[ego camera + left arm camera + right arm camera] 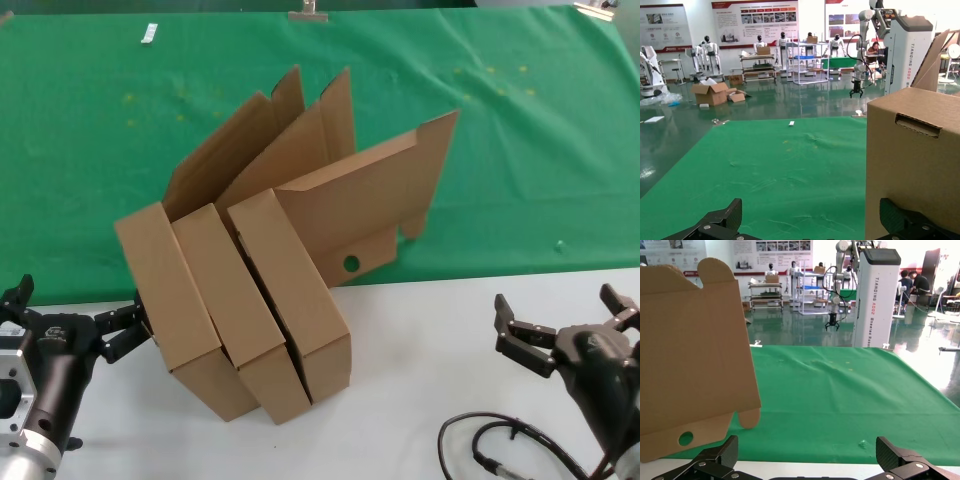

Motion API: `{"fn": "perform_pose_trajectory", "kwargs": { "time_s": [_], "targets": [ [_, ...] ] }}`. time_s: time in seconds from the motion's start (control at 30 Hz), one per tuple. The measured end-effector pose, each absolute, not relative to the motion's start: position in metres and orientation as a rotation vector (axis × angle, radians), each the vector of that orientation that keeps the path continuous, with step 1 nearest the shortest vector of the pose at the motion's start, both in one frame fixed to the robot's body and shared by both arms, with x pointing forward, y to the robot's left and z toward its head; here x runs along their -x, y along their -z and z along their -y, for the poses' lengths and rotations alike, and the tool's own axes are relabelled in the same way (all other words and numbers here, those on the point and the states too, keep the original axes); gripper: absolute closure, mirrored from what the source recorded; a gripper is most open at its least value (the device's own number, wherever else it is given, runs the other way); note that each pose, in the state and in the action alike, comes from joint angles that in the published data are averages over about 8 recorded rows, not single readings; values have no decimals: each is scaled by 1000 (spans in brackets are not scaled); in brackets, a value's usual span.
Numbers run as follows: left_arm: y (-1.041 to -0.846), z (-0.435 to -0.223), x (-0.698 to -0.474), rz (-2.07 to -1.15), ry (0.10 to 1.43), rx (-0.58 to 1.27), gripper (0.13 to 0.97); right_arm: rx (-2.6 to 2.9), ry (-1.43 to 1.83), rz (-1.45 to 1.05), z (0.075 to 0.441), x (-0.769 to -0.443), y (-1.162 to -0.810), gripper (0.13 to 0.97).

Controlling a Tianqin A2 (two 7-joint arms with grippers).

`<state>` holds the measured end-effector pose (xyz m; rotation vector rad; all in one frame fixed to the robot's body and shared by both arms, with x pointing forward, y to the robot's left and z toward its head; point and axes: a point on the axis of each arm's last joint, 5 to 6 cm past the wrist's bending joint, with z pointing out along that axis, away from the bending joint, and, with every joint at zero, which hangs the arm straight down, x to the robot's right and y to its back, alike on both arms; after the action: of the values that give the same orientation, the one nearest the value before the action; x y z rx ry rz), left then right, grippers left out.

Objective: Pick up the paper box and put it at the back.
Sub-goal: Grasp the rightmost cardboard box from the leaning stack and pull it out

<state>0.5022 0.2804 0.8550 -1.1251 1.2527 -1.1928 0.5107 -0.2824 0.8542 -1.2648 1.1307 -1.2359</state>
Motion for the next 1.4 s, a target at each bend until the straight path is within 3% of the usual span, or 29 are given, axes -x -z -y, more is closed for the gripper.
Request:
{"fn": "perform_pose_trajectory", "kwargs": {
  "time_s": [0.7, 1.0, 1.4],
  "targets": [
    [-855, -280, -502, -1253, 1193, 1125, 142, 1265, 1236, -1131, 282, -511, -854, 130],
    [-855, -280, -502, -1253, 1193, 1125, 213, 1265, 1236, -1131, 282, -511, -854, 130],
    [-855, -280, -502, -1253, 1193, 1125, 425, 1265, 1236, -1131, 282, -511, -854, 130]
  ]
}}
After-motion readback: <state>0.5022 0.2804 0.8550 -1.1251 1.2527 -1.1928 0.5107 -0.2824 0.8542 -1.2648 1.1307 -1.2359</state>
